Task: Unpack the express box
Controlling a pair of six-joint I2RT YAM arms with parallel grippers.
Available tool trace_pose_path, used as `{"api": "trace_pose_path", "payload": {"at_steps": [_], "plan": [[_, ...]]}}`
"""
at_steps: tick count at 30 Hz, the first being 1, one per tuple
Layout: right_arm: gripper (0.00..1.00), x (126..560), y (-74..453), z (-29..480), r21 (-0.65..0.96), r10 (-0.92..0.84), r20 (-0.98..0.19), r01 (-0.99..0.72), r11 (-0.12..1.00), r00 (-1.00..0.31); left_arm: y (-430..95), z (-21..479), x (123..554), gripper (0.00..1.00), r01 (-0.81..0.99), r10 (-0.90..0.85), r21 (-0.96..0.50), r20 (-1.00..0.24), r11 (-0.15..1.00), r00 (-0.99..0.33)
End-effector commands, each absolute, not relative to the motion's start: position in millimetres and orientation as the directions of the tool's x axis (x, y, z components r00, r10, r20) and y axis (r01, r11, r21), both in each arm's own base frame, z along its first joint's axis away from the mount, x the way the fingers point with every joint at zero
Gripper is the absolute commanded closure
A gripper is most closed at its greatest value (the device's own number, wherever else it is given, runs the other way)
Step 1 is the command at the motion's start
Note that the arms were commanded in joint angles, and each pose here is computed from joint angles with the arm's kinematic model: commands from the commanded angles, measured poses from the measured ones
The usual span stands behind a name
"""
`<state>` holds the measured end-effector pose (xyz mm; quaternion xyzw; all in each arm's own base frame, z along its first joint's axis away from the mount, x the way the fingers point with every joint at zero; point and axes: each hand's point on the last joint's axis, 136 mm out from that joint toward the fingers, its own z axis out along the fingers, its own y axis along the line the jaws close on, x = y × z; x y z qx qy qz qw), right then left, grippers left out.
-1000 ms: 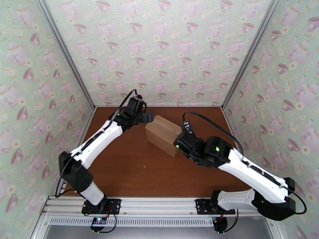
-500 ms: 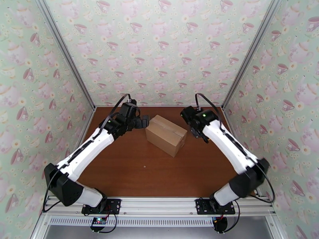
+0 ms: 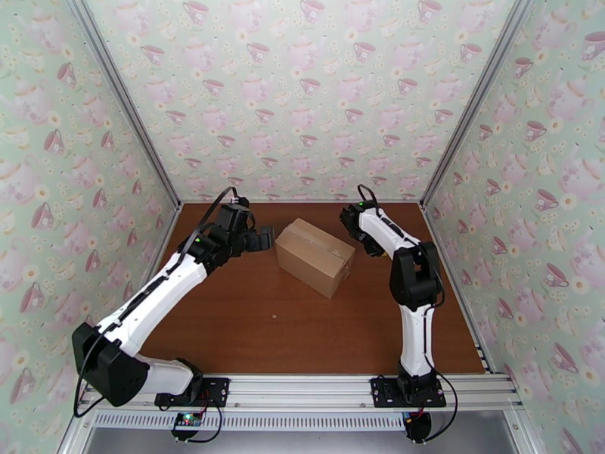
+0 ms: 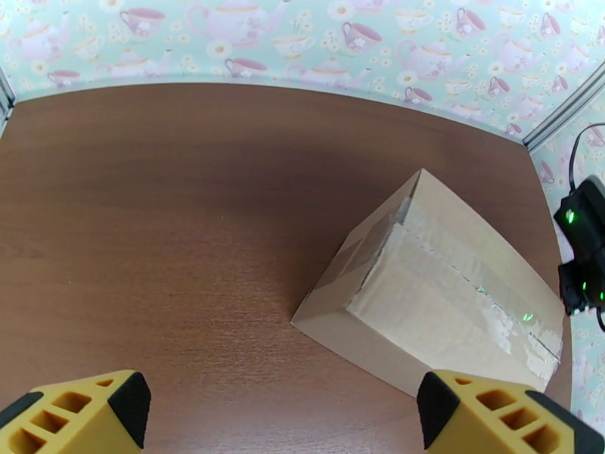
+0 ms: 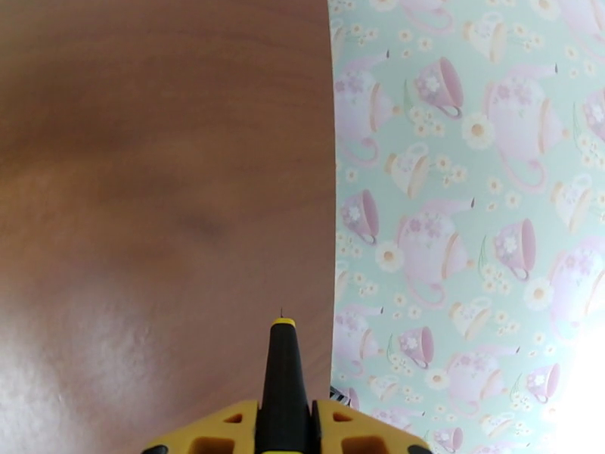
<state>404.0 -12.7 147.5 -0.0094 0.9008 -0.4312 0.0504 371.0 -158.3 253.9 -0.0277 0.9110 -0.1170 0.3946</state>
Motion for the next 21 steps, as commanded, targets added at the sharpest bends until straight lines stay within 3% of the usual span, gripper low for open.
{"api": "trace_pose_path", "payload": {"at_steps": [1,10,13,17,21], "plan": [[1.00,414,-22,147,-0.798,-0.068,-0.046,-0.004,0.603,-0.997,-160,256,374,0.00,0.059,-0.159,-0.269,-0.715,0.961,-0.681],[0.97,427,-22,121,-0.790,-0.077,0.026,-0.067,0.610,-0.997,-150,248,377,0.00,0.036,-0.171,-0.268,-0.708,0.963,-0.685],[0.87,429,-19,115,-0.779,-0.078,0.032,-0.074,0.622,-0.996,-146,244,376,0.00,0.027,-0.174,-0.264,-0.704,0.964,-0.688],[0.82,429,-16,106,-0.759,-0.073,0.038,-0.077,0.647,-0.997,-141,242,374,0.00,0.015,-0.179,-0.261,-0.703,0.965,-0.688],[0.67,431,-5,103,-0.700,-0.066,0.008,-0.053,0.712,-0.998,-137,245,371,0.00,0.007,-0.181,-0.253,-0.711,0.967,-0.679]]}}
